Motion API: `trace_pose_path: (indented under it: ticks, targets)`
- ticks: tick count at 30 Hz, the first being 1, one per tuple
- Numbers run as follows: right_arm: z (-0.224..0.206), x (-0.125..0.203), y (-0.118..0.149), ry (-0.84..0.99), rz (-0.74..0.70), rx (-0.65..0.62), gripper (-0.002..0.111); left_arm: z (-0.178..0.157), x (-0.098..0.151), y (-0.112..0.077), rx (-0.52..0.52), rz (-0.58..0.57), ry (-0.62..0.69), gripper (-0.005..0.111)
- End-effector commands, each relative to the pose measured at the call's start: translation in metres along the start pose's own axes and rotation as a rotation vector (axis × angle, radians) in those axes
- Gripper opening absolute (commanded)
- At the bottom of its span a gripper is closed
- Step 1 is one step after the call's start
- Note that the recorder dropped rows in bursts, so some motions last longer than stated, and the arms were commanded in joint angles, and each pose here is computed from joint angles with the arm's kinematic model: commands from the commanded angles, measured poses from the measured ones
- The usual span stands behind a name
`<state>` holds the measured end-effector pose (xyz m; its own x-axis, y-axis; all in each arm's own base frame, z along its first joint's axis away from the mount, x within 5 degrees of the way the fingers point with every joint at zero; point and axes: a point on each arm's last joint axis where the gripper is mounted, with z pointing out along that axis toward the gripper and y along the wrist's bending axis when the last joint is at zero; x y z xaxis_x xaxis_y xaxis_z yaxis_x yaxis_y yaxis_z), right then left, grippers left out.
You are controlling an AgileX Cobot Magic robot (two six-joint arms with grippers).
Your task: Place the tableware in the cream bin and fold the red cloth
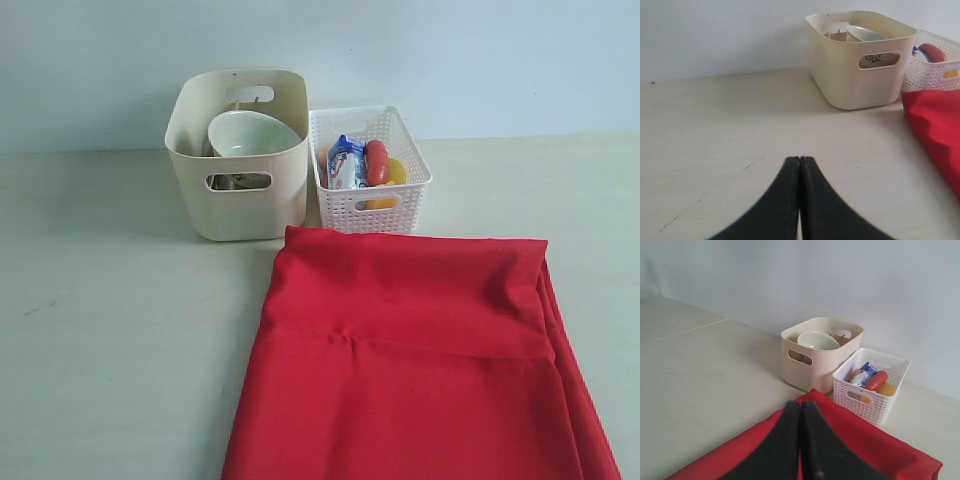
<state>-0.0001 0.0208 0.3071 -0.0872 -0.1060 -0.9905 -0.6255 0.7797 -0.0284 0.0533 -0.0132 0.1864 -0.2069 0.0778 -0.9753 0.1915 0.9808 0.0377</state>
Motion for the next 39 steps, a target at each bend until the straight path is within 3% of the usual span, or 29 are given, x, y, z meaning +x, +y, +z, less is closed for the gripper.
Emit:
trace_pose_path:
  ticks: [1,17,29,36,39]
  targets:
    - [0.000,0.001,0.000,-0.007,0.004,-0.003,0.000,0.000,0.002,0.000,0.002,-0.009,0.006,0.000]
    - [0.000,0.007,0.002,0.059,0.001,-0.018,0.000,0.000,0.005,0.002,-0.054,-0.026,0.042,0.000]
    - [0.010,0.004,-0.003,0.084,0.118,0.016,0.000,0.000,0.005,0.002,-0.054,-0.026,0.042,0.000]
    - [0.070,0.010,-0.019,0.386,0.210,0.056,0.000,0.000,0.005,0.002,-0.054,-0.026,0.042,0.000]
    - [0.110,0.018,-0.026,0.603,0.262,0.060,0.001,0.000,0.005,0.002,-0.054,-0.026,0.042,0.000]
